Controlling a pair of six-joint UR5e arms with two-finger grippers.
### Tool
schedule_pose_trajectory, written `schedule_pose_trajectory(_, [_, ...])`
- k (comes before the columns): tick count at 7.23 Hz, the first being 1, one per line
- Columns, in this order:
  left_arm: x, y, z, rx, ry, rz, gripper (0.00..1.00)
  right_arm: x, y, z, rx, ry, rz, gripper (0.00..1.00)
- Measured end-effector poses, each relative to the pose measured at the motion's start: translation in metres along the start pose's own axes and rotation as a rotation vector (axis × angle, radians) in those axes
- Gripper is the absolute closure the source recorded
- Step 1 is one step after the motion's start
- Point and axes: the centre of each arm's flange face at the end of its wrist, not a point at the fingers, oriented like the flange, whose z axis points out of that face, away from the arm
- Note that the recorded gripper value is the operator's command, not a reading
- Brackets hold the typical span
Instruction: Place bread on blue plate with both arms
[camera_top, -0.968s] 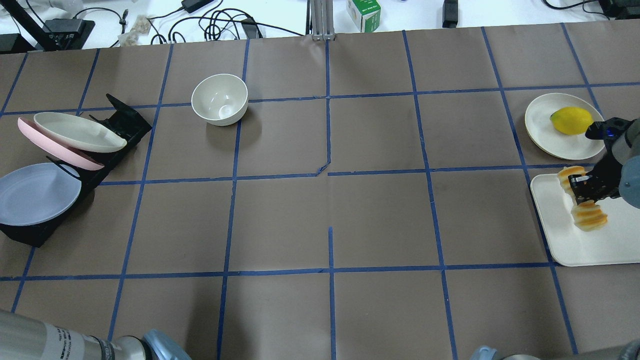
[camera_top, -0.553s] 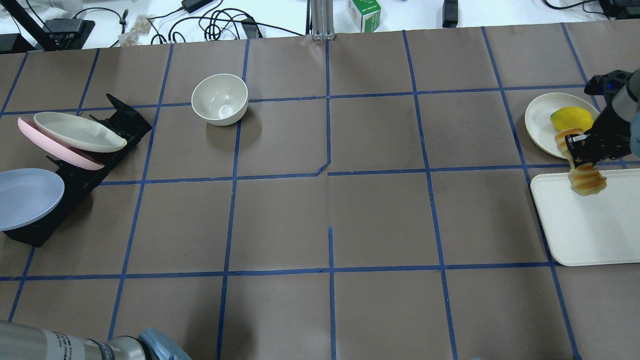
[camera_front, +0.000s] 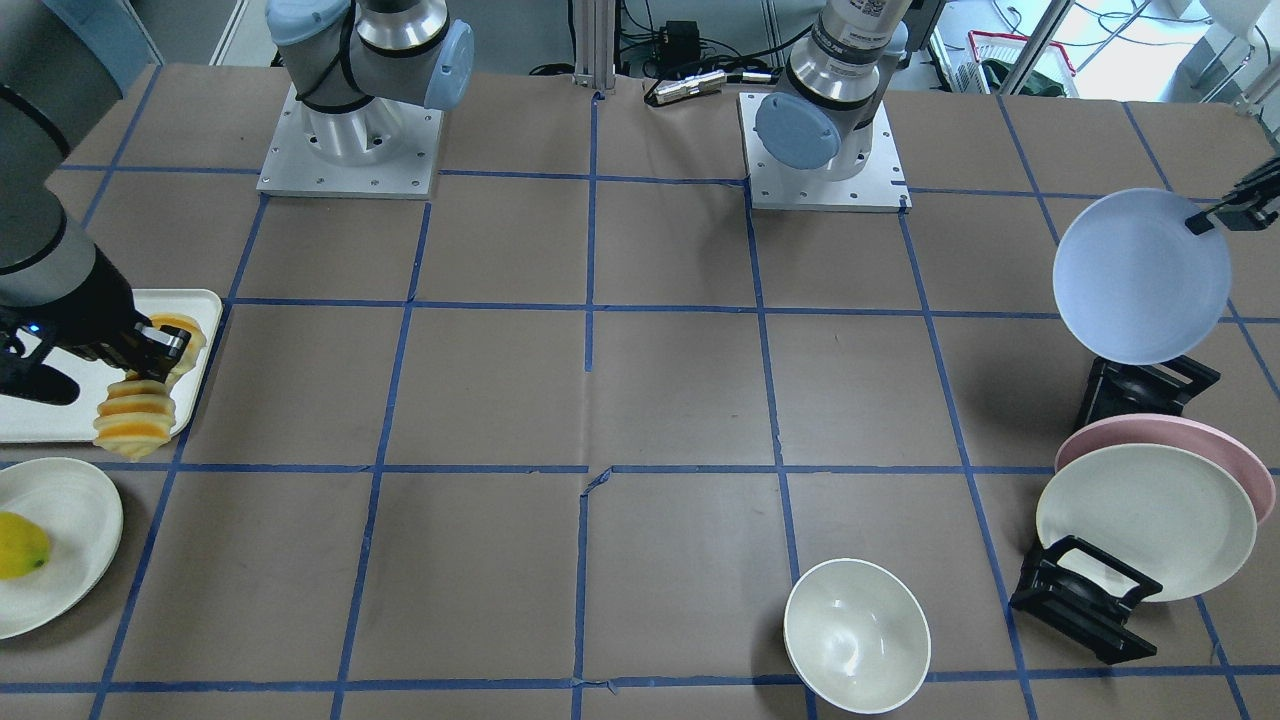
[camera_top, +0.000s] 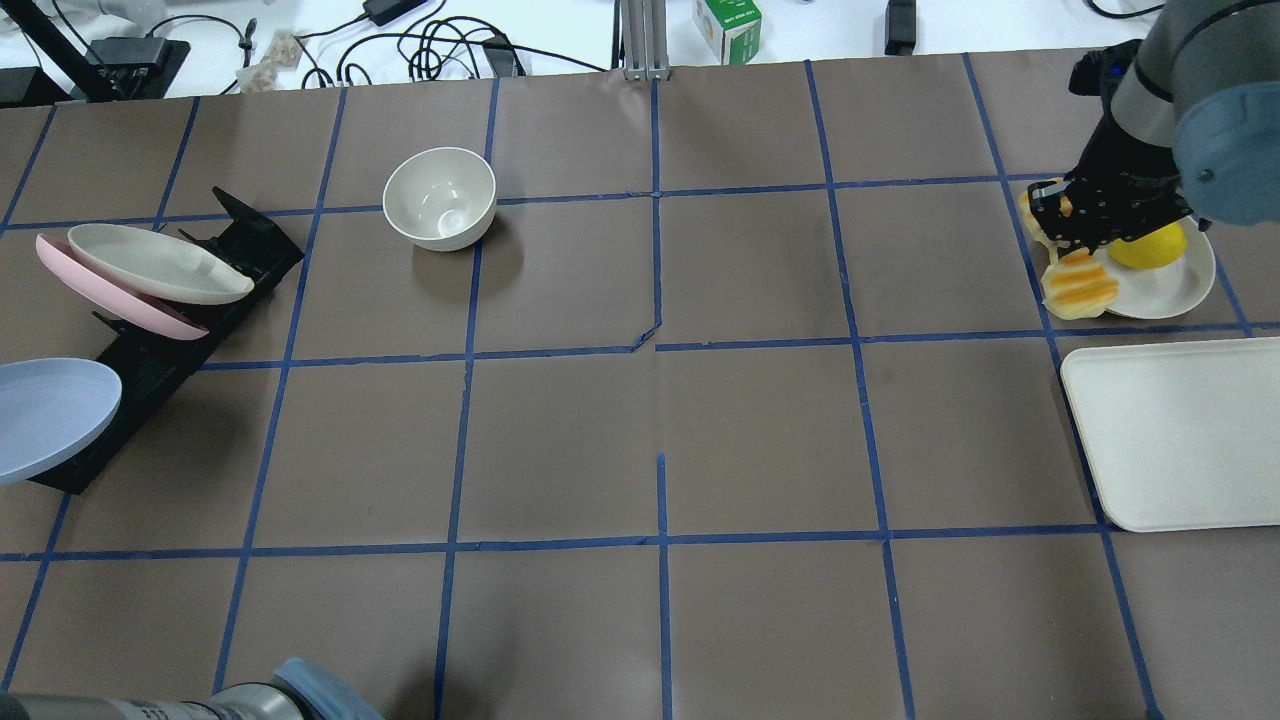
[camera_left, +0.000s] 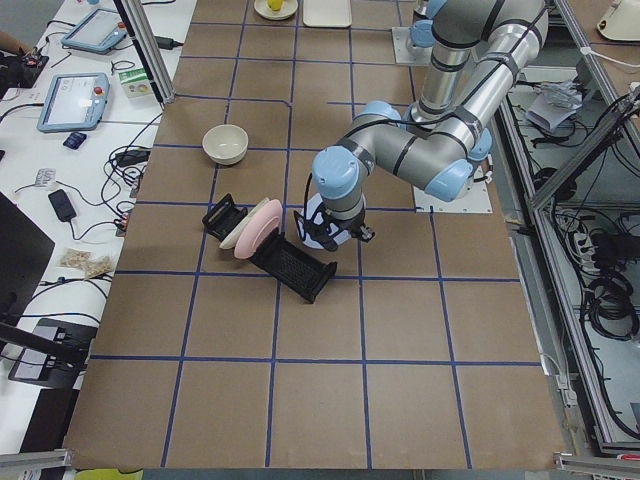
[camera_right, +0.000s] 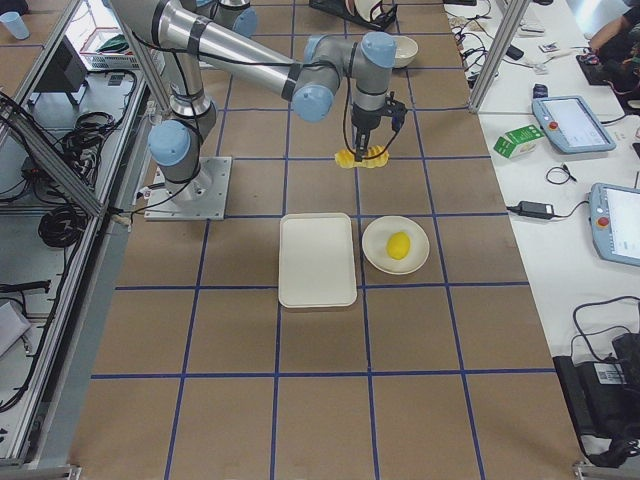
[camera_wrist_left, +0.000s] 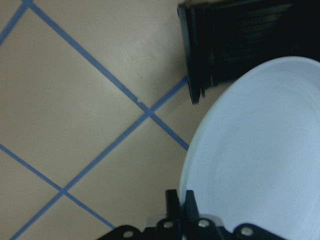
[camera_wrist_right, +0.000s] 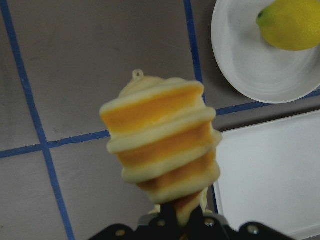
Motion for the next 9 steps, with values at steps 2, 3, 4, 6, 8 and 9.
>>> schedule_pose_trajectory(2, [0.082,0.046,0.022,-0.104,0.061,0.034,1.0,-0.023,0.005,-0.005,-0.002,0.0,0.014,1.0])
schedule_pose_trajectory(3, [0.143,0.066,0.049,-0.123,0.088,0.074,1.0,-0.026,0.006,-0.004,-0.006,-0.001,0.015,1.0])
schedule_pose_trajectory(4, [0.204,0.084,0.075,-0.09,0.099,0.107,1.0,-0.028,0.006,-0.004,-0.009,-0.005,0.014,1.0])
schedule_pose_trajectory(6, [0.314,0.118,0.127,0.036,0.173,0.182,1.0,-0.03,0.007,-0.004,-0.012,-0.023,0.014,1.0])
schedule_pose_trajectory(8, [0.397,0.166,0.177,0.118,0.276,0.317,1.0,-0.031,0.007,-0.004,-0.013,-0.03,0.013,1.0])
schedule_pose_trajectory(9, [0.425,0.196,0.206,0.136,0.278,0.395,1.0,-0.031,0.007,-0.004,-0.012,-0.031,0.013,1.0])
